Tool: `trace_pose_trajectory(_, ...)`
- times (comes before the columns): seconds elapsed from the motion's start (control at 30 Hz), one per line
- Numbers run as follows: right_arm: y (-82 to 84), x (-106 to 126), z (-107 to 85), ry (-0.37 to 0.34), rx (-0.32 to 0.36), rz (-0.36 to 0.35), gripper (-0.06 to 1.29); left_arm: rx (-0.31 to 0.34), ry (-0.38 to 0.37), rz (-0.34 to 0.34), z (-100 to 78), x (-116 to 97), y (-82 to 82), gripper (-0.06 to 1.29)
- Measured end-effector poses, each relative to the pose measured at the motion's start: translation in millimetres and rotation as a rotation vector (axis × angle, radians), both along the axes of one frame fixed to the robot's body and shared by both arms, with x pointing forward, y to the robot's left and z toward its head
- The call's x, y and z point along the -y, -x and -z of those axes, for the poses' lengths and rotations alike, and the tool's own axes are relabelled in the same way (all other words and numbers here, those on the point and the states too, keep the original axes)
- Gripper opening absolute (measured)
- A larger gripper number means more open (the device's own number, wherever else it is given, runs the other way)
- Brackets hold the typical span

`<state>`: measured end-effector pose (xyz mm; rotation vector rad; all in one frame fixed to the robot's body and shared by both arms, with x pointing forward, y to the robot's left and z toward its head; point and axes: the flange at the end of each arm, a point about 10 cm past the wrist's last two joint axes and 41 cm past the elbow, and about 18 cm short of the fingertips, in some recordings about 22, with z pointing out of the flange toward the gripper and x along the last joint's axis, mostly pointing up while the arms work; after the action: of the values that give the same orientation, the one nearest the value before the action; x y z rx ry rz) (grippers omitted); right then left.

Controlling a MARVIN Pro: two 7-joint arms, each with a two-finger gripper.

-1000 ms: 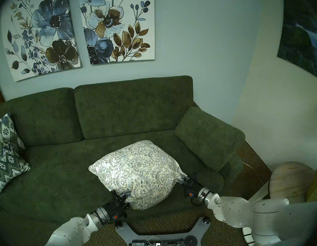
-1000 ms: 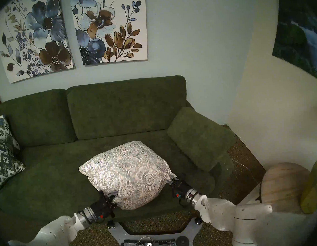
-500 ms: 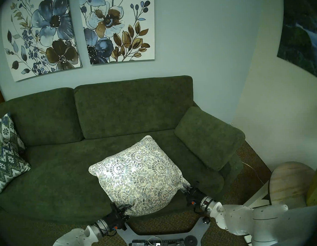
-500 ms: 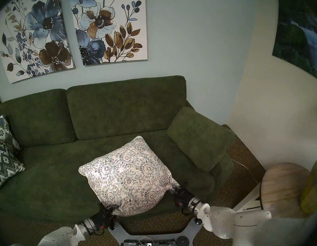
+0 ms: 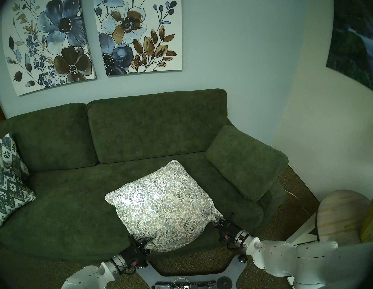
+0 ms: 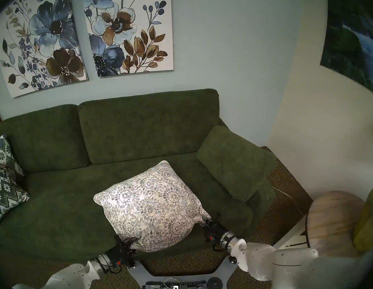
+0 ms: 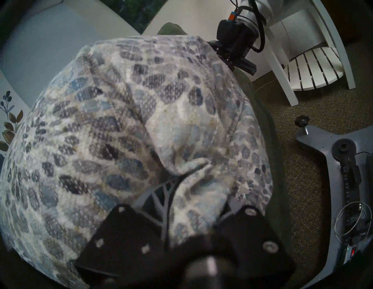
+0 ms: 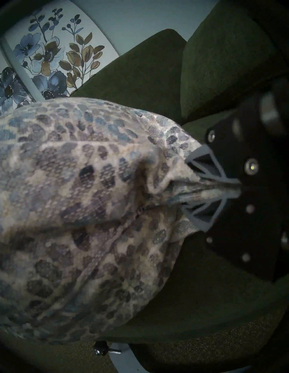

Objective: Fluff a cushion

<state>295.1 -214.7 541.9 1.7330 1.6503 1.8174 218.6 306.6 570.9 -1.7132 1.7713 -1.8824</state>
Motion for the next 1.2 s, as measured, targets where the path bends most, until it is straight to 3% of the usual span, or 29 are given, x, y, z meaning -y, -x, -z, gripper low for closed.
trace_pose_trajectory(0.27,-39.9,-5,-25.2,-0.062,0.081,0.030,-0.02,0.158,0.026,-0.007,-40.9,0,-50.6,0.21)
trace_pose_trajectory(0.47,-76.7,-15,-53.9,-0.138,0.169,0.061,-0.02,0.322,0.050,-0.018,-89.2,-1,-98.5,0.21)
trace_pose_trajectory(0.8,-133.8,-29,-106.2,-0.236,0.306,0.101,-0.02,0.581,0.098,-0.031,-174.4,0,-159.0,0.21)
trace_pose_trajectory(0.97,-155.7,-28,-128.2,-0.254,0.356,0.111,-0.02,0.681,0.116,-0.026,-209.9,6,-178.5,0.21)
trace_pose_trajectory(1.2,-186.2,-15,-159.0,-0.234,0.422,0.130,-0.02,0.778,0.155,0.006,-247.0,44,-200.0,0.21)
